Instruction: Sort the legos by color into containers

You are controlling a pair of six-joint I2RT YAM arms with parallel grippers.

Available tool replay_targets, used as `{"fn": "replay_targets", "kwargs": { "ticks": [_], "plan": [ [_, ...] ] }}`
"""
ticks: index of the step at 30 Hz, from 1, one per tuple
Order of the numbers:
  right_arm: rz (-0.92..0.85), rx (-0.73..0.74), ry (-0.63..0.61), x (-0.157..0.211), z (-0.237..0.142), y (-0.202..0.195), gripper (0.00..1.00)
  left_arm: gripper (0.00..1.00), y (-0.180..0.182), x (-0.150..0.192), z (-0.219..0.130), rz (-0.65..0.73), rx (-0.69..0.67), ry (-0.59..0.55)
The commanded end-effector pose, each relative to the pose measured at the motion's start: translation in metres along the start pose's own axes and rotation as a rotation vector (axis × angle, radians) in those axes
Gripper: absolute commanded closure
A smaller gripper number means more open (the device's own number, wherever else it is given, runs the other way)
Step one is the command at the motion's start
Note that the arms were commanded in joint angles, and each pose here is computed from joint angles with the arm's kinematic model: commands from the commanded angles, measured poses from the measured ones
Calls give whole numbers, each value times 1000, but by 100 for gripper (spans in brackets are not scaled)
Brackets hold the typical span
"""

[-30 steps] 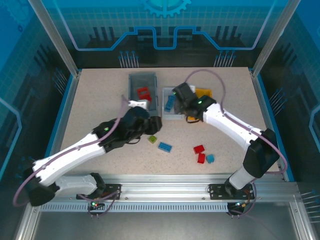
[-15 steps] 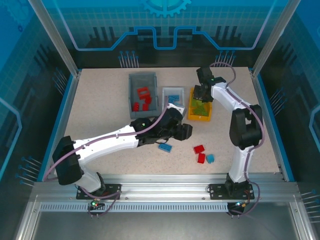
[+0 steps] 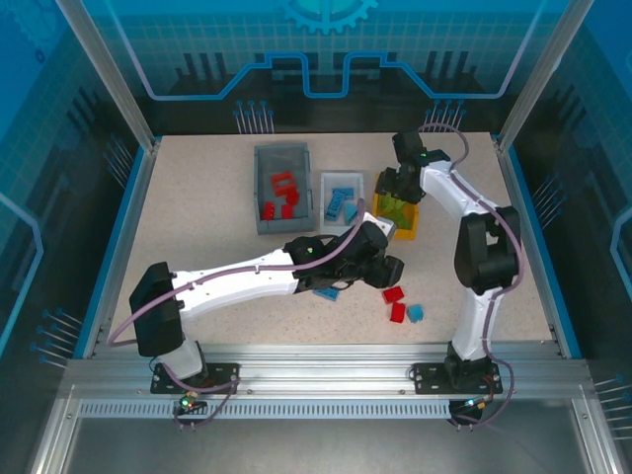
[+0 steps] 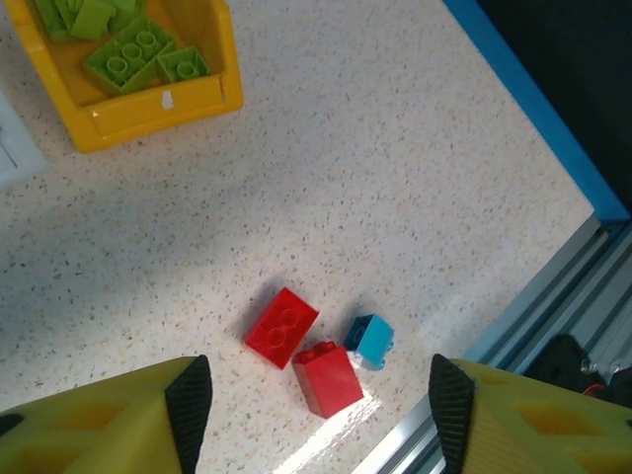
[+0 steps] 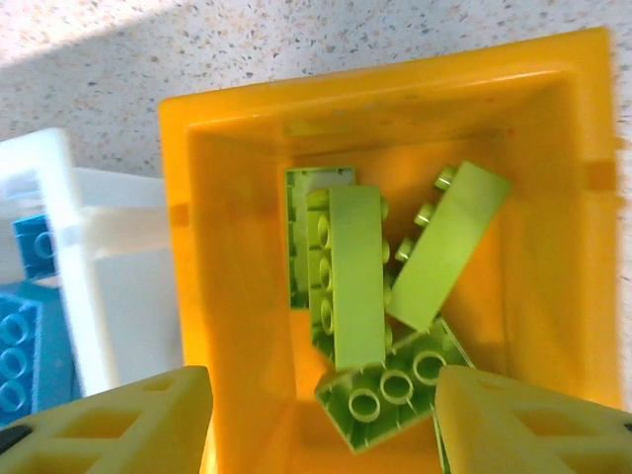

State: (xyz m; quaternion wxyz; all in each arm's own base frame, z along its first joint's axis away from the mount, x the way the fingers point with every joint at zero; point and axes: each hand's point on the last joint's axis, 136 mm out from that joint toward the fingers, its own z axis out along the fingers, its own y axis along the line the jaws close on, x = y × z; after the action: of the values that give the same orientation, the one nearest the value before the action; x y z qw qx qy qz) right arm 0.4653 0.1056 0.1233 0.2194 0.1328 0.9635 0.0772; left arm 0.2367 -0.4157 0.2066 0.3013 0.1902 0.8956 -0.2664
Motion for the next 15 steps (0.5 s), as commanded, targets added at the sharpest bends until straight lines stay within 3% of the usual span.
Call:
{"fn": "replay_targets", "kwargs": {
  "ticks": [1,4,10,15],
  "plan": [
    [-16,-48,-111,-11,-60,4,37,34,0,20,11,-72,-5,92],
    [-46,-59,-187,-4,-99,0,37,34,-4,40,31,-107,0,200],
    [-71,-87,-299,41,-167,-27,35,29,6,61,66,66,-41,366],
    [-62,-103,-361,89,-204,-58,31,19,21,63,91,-47,-125,477]
  ]
}}
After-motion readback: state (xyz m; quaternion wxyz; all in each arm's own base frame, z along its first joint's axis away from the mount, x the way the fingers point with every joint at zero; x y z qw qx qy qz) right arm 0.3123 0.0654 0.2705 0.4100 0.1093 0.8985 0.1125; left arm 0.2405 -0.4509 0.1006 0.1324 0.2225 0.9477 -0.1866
